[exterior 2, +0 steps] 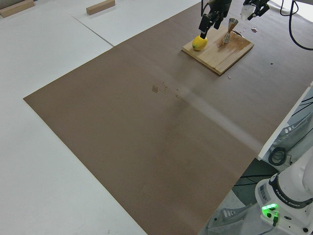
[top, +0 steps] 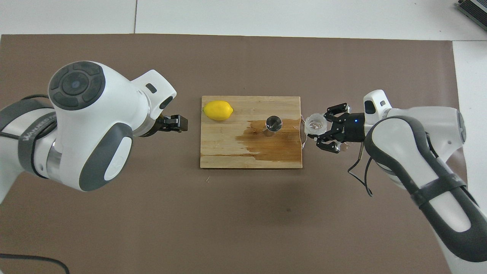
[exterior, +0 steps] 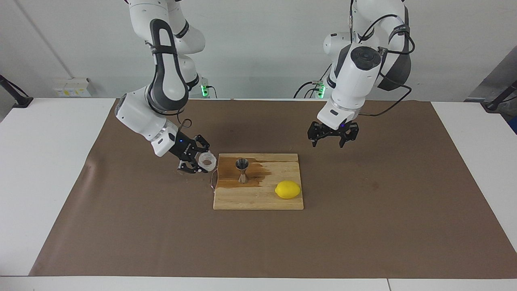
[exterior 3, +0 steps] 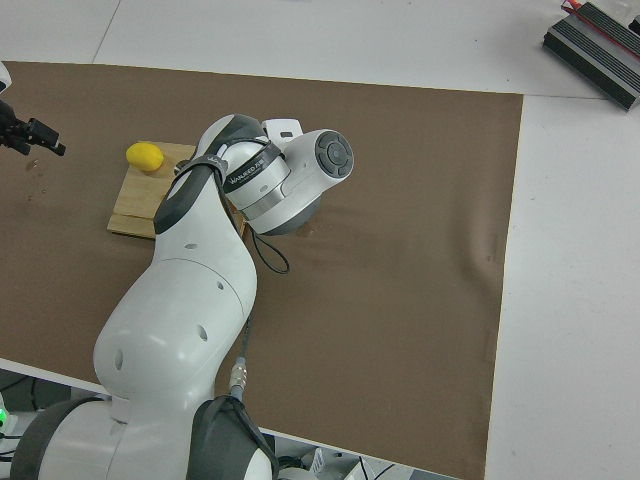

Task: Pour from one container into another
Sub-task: 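Carry the white cup with the right gripper above the metal cup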

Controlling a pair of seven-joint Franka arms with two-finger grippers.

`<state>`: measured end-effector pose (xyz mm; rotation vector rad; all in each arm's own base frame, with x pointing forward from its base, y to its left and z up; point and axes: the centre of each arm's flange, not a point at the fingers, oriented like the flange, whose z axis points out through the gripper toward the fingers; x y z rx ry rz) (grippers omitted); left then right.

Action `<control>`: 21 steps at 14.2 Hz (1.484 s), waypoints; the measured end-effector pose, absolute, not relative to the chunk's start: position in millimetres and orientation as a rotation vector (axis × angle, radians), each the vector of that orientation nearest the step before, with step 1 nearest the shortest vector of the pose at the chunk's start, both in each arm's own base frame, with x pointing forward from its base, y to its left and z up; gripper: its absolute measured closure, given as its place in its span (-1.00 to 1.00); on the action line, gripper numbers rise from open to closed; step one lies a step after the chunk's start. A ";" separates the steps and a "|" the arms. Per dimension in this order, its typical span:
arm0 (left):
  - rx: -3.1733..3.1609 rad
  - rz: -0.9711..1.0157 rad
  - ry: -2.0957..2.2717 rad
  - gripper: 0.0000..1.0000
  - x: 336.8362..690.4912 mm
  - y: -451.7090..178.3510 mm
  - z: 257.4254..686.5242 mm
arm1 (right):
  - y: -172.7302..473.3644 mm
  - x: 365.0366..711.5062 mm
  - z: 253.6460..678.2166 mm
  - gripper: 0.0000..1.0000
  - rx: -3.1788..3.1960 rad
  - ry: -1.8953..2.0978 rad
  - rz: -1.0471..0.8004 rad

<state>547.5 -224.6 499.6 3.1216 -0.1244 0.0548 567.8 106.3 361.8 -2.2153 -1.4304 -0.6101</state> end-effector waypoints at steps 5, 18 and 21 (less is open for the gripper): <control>3.153 0.063 -0.244 -1.00 551.8 -123.9 545.4 | 177.3 562.2 412.7 -0.05 -2.435 -1.479 -0.431; 3.163 0.024 -0.160 -1.00 545.3 -32.3 606.9 | 223.6 549.0 447.9 -0.04 -2.814 -1.656 -0.194; 3.162 0.038 -0.174 -1.00 542.0 -37.1 616.0 | 226.3 548.7 448.3 -0.04 -2.863 -1.629 -0.194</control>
